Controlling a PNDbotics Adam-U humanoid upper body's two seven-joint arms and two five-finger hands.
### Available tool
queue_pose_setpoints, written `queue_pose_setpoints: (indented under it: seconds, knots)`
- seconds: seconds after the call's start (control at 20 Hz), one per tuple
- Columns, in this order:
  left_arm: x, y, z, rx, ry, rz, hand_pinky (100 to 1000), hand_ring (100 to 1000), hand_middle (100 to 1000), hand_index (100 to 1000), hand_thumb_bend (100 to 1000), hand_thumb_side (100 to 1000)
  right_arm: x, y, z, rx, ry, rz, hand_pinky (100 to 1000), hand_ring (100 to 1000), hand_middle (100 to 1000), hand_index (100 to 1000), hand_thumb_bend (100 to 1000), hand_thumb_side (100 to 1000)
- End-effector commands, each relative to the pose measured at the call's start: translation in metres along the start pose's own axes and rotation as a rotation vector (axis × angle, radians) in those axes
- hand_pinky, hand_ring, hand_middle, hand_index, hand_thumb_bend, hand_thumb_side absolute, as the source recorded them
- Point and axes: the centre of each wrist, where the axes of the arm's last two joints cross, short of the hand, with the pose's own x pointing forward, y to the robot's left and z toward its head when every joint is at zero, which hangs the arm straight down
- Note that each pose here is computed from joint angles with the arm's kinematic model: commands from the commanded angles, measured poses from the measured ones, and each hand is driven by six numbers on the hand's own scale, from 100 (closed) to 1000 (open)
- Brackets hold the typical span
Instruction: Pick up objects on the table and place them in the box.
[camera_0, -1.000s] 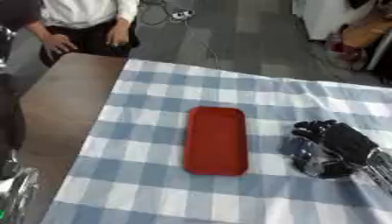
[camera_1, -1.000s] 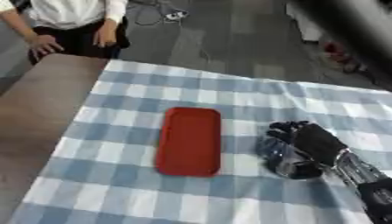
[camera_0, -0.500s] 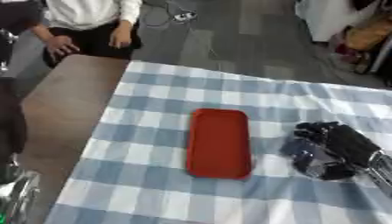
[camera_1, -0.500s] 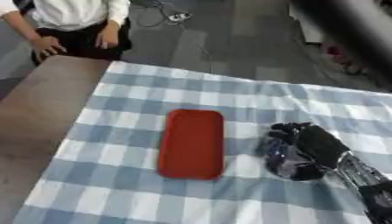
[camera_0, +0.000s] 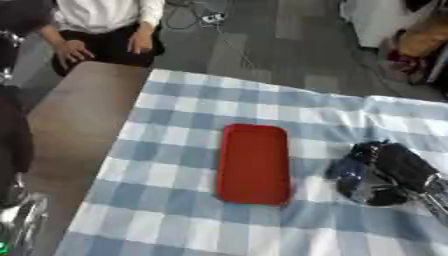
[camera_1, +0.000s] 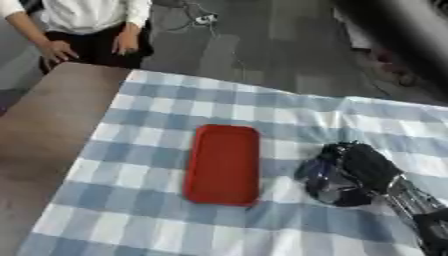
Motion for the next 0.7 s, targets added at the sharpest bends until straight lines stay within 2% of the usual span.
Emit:
queue_pose_setpoints:
  seconds: [0.05, 0.2, 0.25, 0.3, 0.4, 0.6, 0.65, 0.7]
  knots:
    - [0.005, 0.0002, -0.0063, 0.002, -0.031, 0.007, 781, 698, 881, 912, 215, 802, -0.0074, -0.0052, 0.0032, -0.05, 0.01, 0.0, 100, 211, 415, 579, 384, 1000]
    - [0.005, 0.0002, -0.0063, 0.002, -0.031, 0.007, 781, 698, 881, 911, 214, 802, -0.0075, -0.0043, 0.0043, -0.066, 0.013, -0.003, 100, 170, 374, 542, 379, 1000]
    - [0.0049, 0.0003, -0.0062, 0.001, -0.03, 0.006, 781, 698, 881, 911, 214, 802, -0.0076, -0.0047, 0.0041, -0.084, 0.02, -0.005, 100, 100, 292, 465, 358, 1000]
    - [0.0049, 0.0006, -0.0061, 0.001, -0.03, 0.004, 781, 698, 880, 910, 213, 802, -0.0076, -0.0054, 0.0041, -0.113, 0.031, -0.007, 100, 100, 231, 404, 338, 1000]
    - [0.0048, 0.0008, -0.006, 0.0, -0.03, 0.001, 781, 698, 880, 910, 213, 802, -0.0072, -0.0057, 0.0046, -0.158, 0.044, -0.003, 100, 100, 182, 353, 327, 1000]
    - [0.0048, 0.0008, -0.0059, 0.0, -0.03, 0.0, 781, 698, 879, 909, 213, 801, -0.0062, -0.0044, 0.0061, -0.195, 0.053, 0.01, 100, 100, 168, 340, 317, 1000]
    - [0.0047, 0.001, -0.0056, -0.001, -0.029, -0.002, 782, 698, 879, 909, 213, 802, -0.0077, -0.0069, 0.0046, -0.224, 0.066, 0.018, 100, 100, 100, 234, 244, 1000]
    - [0.0046, 0.0014, -0.0051, -0.003, -0.027, -0.004, 782, 698, 879, 909, 211, 803, -0.0101, -0.0105, 0.0034, -0.26, 0.088, 0.034, 100, 100, 100, 225, 222, 1000]
